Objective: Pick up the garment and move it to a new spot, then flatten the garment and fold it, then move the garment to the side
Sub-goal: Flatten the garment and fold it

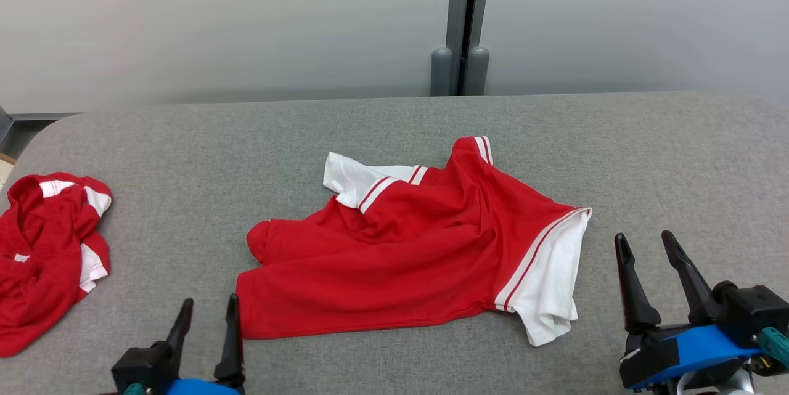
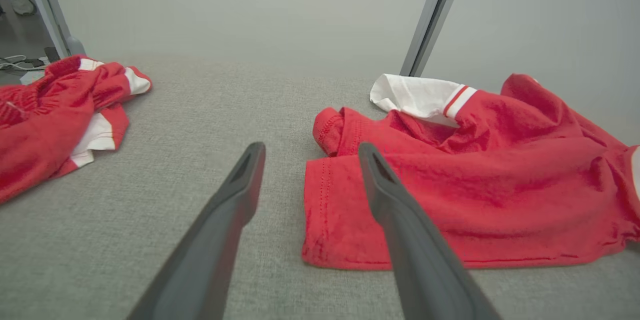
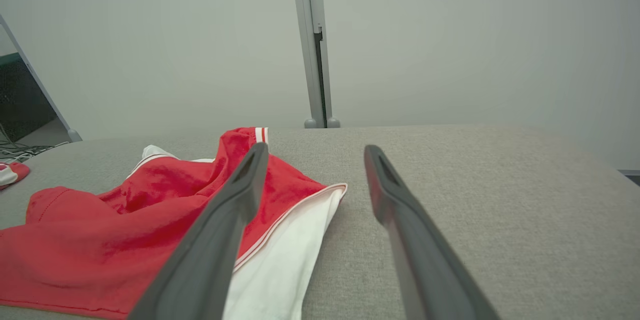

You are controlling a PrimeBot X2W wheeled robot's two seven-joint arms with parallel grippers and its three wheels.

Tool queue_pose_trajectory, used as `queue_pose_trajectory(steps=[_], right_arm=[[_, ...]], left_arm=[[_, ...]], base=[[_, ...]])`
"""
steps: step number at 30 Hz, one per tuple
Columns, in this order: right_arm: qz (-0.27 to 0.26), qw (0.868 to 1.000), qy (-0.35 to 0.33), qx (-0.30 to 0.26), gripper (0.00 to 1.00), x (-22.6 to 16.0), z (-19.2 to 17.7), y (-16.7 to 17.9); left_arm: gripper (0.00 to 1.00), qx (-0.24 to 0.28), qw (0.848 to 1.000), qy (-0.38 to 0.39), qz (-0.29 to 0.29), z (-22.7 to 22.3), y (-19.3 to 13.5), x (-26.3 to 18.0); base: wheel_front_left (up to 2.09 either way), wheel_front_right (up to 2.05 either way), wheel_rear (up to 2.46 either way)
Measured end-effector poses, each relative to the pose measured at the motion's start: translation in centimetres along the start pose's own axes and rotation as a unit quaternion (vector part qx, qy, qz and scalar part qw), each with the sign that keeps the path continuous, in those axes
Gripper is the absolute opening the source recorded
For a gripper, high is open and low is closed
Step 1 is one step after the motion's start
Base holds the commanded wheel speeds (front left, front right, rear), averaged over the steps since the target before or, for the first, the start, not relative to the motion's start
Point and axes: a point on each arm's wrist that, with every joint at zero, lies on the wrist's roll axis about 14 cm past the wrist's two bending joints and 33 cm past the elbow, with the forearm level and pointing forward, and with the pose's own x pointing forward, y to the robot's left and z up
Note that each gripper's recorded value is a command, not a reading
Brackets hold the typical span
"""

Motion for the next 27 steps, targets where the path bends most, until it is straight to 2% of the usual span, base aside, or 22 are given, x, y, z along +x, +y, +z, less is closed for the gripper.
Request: queue_pose_trajectory(steps=[6, 13, 22, 24, 27], right_arm=[[0.0, 1.0, 0.004, 0.005, 1.0, 0.0, -0.5, 0.0], [-0.007, 1.0, 0.014, 0.008, 1.0, 0.0, -1.2, -0.4], [-0.008, 1.0, 0.029, 0.009, 1.0, 0.2, -1.9, -0.4], [-0.005, 0.999, 0.034, 0.01, 1.0, 0.1, -2.1, -0.3], [-0.005, 0.998, 0.068, 0.013, 1.0, -0.1, -3.5, -0.2]], left_arm=[[1.0, -0.003, 0.996, 0.089, -0.014, -4.1, -0.8, 0.4], [1.0, -0.009, 0.987, 0.158, -0.02, -7.4, -1.0, 1.0], [1.0, 0.004, 0.982, 0.188, 0.011, -8.7, 0.3, 2.2], [0.0, 0.007, 0.98, 0.197, 0.009, -9.1, 0.3, 2.2], [0.0, 0.007, 0.979, 0.205, 0.002, -9.4, 0.1, 2.2]], base=[[0.0, 0.0, 0.0], [0.0, 0.0, 0.0], [0.0, 0.0, 0.0], [0.0, 0.0, 0.0], [0.0, 0.0, 0.0]])
